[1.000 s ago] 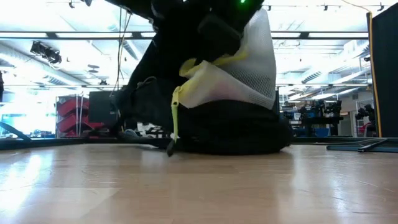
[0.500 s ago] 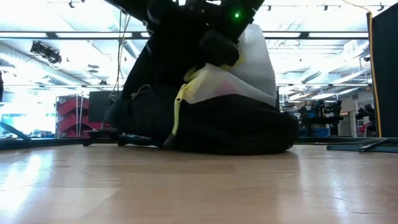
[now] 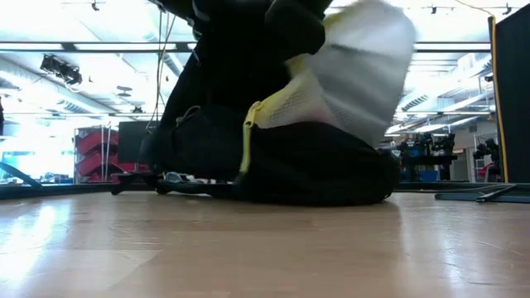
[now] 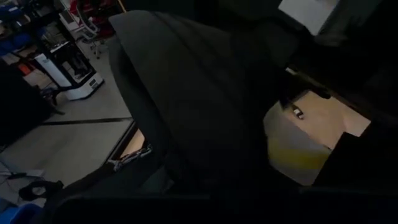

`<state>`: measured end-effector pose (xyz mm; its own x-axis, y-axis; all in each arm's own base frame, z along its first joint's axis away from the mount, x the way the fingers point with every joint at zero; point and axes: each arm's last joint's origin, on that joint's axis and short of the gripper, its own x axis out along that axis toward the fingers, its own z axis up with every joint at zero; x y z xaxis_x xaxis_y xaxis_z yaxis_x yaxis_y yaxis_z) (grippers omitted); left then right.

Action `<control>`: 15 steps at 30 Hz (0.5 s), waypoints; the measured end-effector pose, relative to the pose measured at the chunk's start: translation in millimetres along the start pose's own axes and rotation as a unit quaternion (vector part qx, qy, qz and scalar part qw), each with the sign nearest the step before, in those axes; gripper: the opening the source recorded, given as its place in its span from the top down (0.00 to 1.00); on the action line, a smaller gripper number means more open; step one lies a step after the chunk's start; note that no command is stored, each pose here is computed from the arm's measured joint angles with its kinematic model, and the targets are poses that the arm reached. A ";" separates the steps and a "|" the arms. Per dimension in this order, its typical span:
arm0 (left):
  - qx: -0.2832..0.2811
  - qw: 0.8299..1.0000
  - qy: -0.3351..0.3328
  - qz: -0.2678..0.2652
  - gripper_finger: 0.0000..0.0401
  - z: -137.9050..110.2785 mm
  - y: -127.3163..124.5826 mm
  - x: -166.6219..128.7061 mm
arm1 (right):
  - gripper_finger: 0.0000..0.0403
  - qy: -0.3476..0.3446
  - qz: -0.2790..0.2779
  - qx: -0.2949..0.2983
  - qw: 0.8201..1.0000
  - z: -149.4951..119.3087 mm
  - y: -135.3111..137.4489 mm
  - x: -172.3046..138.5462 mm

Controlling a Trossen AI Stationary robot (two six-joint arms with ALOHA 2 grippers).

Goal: Unpack backpack
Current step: Put the yellow zip bag into the backpack

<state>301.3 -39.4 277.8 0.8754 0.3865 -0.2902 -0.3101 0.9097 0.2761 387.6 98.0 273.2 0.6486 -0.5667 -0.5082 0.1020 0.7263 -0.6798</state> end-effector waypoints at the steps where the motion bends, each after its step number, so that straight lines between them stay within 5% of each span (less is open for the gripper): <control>1: 0.000 1.000 0.001 0.002 1.00 -0.2 0.3 0.3 | 0.33 0.005 -0.001 0.002 1.000 -1.0 -1.4 1.3; 15: 0.008 1.000 0.015 -0.002 1.00 -6.1 -1.0 1.0 | 0.49 0.019 -0.015 0.019 1.000 -5.1 0.2 -17.5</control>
<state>300.3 -39.0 271.6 0.8651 0.3878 -0.3180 -0.3007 0.9086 0.2900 372.4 106.1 279.3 0.6155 -0.6023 -0.5084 0.1498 0.7227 -0.6747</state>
